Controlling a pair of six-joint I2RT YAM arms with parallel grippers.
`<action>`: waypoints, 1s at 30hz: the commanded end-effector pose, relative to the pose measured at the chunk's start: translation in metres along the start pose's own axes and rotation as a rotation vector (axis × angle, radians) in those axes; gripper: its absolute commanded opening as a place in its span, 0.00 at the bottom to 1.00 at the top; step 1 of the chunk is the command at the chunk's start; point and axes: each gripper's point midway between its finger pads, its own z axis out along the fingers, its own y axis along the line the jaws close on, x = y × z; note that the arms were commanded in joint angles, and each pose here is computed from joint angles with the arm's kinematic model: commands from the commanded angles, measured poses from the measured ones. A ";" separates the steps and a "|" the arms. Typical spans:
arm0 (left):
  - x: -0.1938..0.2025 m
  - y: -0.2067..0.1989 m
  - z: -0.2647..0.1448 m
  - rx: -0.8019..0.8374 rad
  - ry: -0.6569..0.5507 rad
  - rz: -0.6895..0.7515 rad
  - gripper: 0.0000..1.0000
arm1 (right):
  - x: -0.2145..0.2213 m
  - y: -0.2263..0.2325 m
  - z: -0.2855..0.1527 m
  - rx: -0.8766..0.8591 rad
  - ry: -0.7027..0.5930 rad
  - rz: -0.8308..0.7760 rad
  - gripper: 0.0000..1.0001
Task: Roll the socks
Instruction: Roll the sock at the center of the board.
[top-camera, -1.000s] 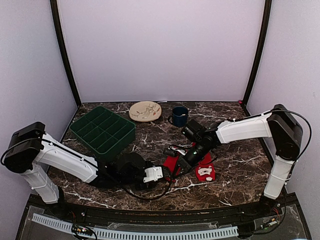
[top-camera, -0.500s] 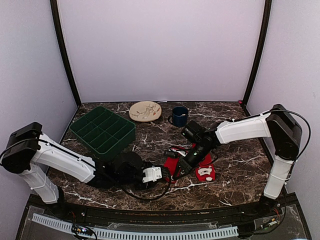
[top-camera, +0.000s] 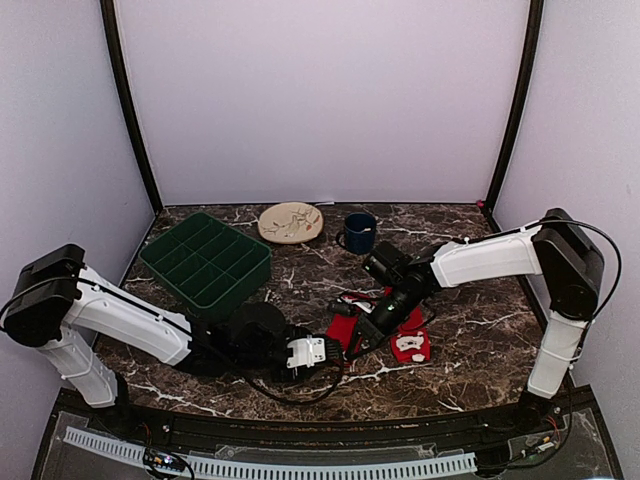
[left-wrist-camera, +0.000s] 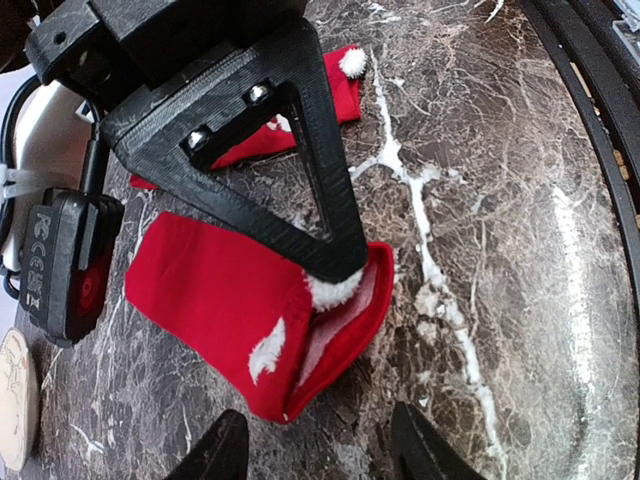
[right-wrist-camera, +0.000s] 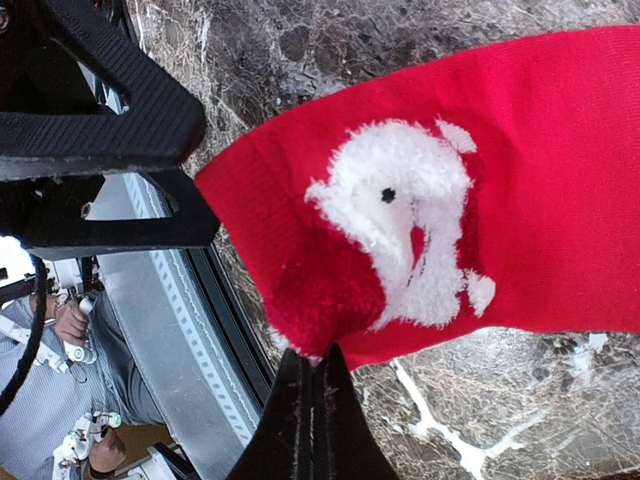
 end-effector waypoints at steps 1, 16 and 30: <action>-0.015 0.003 0.006 -0.001 -0.033 0.035 0.50 | -0.002 0.002 -0.002 -0.018 0.002 -0.006 0.00; -0.016 0.008 0.017 -0.034 -0.029 0.066 0.42 | 0.004 0.003 0.000 -0.012 0.020 -0.006 0.00; -0.016 0.006 0.016 -0.015 -0.029 0.064 0.28 | 0.003 0.002 0.001 -0.004 0.025 -0.006 0.00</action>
